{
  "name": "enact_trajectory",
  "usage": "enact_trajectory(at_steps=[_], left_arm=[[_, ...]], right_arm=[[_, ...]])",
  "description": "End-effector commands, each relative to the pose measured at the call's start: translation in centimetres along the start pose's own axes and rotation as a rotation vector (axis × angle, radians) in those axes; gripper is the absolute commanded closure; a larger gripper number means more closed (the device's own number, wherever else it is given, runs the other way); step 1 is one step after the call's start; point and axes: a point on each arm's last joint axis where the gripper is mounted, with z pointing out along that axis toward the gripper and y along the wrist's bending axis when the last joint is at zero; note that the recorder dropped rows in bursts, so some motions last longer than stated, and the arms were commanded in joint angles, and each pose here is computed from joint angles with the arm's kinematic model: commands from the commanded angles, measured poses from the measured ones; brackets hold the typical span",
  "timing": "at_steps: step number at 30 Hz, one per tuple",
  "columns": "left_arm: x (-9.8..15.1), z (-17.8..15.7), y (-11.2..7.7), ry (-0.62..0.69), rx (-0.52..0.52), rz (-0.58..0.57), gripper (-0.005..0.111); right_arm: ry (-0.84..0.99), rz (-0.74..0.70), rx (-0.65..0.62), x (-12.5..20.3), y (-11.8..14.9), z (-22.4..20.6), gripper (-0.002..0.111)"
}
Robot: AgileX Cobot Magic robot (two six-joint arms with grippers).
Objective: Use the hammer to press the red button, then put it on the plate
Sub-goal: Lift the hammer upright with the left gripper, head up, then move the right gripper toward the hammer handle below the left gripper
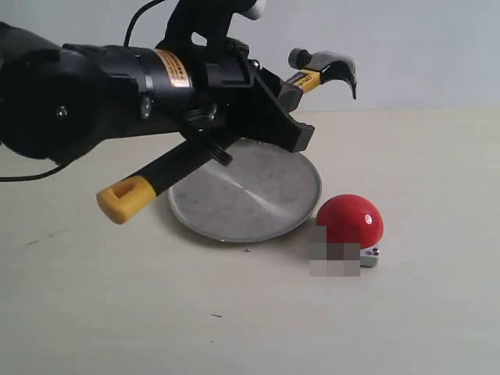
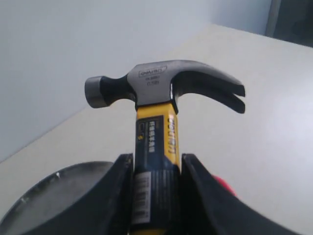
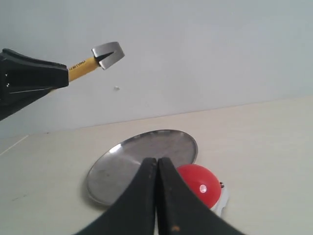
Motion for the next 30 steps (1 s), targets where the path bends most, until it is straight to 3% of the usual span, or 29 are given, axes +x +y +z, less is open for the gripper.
enact_trajectory(at_steps=[1,5,8,10,13,17,24,30], left_arm=[[-1.5,-0.8,0.1,-0.235,-0.028,-0.063,0.107],[-1.0,-1.1,0.3,-0.321,-0.051,-0.088,0.107],[-0.9,-1.4,0.5,-0.404,-0.067,-0.118,0.107],[-0.9,-1.6,0.4,-0.441,-0.066,-0.132,0.107],[-1.7,-2.0,-0.6,-0.532,-0.049,-0.147,0.107],[-2.2,-2.3,-1.4,-0.598,-0.054,-0.203,0.107],[-2.0,-2.6,-1.2,-0.612,-0.192,-0.328,0.107],[-2.3,-2.8,-1.1,-0.648,-0.208,-0.336,0.107]], right_arm=[[-0.001,0.01,0.009,0.1,-0.1,0.0,0.108],[-0.023,0.231,0.021,-0.1,-0.2,0.0,0.108],[0.04,0.299,-0.033,0.4,0.3,0.0,0.108],[0.032,0.415,-0.038,0.3,0.4,0.0,0.101],[0.005,0.525,-0.026,0.1,0.2,0.0,0.081],[-0.006,0.54,-0.047,-0.6,0.5,0.0,0.066],[-0.002,0.456,-0.21,-4.0,3.1,-0.4,0.061],[0.115,0.437,-0.163,-3.8,3.1,1.8,0.048]])
